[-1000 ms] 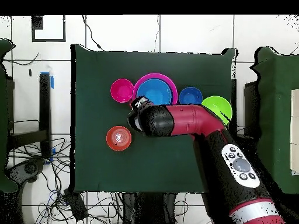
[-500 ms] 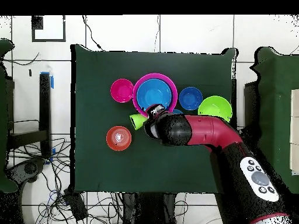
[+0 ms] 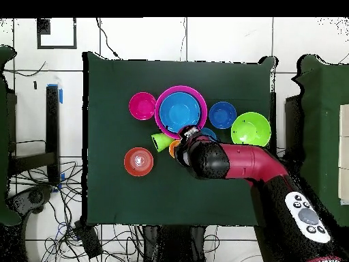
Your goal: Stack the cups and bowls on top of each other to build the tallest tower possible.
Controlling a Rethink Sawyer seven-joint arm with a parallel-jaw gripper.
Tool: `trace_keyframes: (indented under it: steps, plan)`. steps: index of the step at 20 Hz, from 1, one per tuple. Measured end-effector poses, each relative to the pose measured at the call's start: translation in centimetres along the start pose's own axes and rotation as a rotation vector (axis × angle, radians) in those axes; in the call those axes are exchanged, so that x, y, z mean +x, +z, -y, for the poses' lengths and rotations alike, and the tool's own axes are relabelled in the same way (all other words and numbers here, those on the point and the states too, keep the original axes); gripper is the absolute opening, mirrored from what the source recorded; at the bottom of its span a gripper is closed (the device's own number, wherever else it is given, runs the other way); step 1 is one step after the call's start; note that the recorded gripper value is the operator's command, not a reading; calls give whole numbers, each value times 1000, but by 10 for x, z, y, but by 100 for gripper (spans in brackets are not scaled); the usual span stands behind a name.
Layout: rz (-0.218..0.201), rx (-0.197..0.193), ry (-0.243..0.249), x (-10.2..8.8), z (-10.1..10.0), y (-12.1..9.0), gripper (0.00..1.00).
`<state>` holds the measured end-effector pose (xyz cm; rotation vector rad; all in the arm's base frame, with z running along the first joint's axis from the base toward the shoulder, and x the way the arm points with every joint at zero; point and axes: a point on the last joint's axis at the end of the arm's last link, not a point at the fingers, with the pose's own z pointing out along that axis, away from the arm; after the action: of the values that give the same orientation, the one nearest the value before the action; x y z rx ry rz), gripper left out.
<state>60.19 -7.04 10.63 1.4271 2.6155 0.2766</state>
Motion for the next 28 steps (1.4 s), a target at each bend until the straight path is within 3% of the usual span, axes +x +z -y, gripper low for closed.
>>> trace_keyframes:
  steps: [18, 28]
  plan:
    - [-31, -32, 16, 14, 5, 30, 100]
    - [-49, -30, 22, 20, 8, 39, 100]
